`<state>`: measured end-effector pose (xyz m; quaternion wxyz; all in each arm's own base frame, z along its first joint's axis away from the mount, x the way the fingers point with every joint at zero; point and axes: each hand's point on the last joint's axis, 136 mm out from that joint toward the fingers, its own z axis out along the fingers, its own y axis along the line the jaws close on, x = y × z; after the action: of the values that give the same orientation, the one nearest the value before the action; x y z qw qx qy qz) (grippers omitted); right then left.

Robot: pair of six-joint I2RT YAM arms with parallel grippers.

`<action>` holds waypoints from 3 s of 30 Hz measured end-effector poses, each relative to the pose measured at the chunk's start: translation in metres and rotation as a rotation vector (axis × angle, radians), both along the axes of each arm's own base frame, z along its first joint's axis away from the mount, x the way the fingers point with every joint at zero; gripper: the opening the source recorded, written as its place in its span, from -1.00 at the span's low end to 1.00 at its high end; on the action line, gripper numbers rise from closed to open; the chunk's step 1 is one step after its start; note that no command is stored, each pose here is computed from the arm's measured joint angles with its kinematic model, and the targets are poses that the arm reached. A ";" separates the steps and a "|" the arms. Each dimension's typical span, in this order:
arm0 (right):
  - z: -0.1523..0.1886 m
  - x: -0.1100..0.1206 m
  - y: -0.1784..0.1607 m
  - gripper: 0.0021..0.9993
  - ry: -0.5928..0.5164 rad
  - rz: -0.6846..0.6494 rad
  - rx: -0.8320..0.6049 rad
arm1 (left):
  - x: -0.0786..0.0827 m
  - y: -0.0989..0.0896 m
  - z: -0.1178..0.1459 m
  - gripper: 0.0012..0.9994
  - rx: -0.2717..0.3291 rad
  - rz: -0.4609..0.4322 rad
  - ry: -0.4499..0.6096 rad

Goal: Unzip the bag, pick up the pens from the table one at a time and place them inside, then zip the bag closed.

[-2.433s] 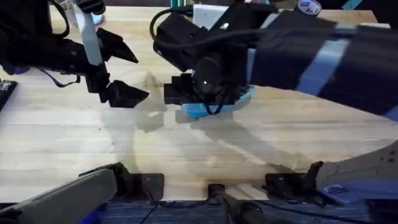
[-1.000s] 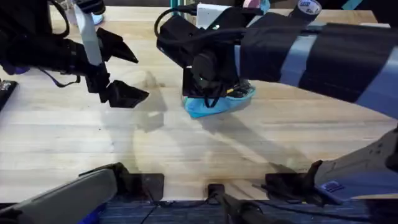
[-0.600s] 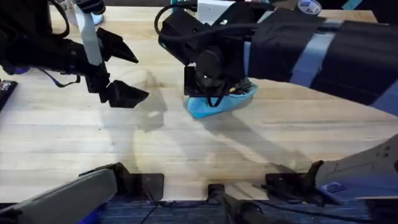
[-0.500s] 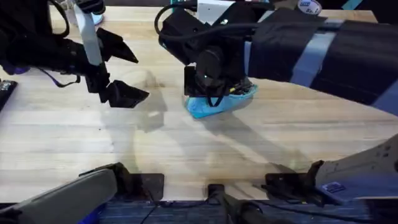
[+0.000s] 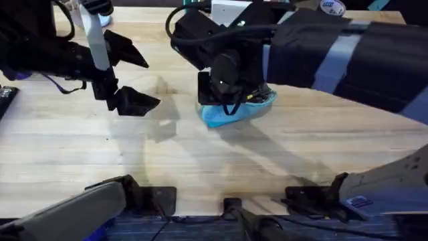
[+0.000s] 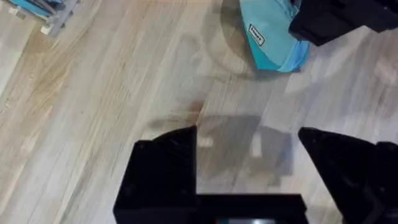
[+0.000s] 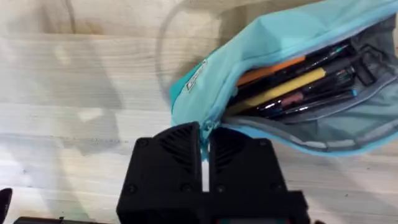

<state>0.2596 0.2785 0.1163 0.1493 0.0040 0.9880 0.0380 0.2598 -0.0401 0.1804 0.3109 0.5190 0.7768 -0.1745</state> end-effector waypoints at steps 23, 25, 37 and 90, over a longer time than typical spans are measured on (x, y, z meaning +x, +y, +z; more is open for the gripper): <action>0.042 0.028 0.000 -0.94 -0.048 0.138 0.186 | 0.000 0.000 0.000 0.99 0.000 0.000 0.000; 0.045 0.036 0.000 -0.94 -0.048 0.126 0.223 | 0.000 0.000 0.000 0.99 0.000 0.000 0.000; 0.051 0.048 -0.005 -0.94 0.000 0.129 0.334 | 0.000 0.000 0.000 0.99 0.000 0.000 -0.001; 0.052 0.046 -0.002 -0.94 -0.042 0.311 0.297 | 0.036 -0.105 -0.047 0.99 -0.464 -0.265 0.158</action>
<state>0.3057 0.2764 0.1679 0.1601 -0.1272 0.9570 0.2059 0.2961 -0.1450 0.1332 0.3345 0.5159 0.6633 -0.4266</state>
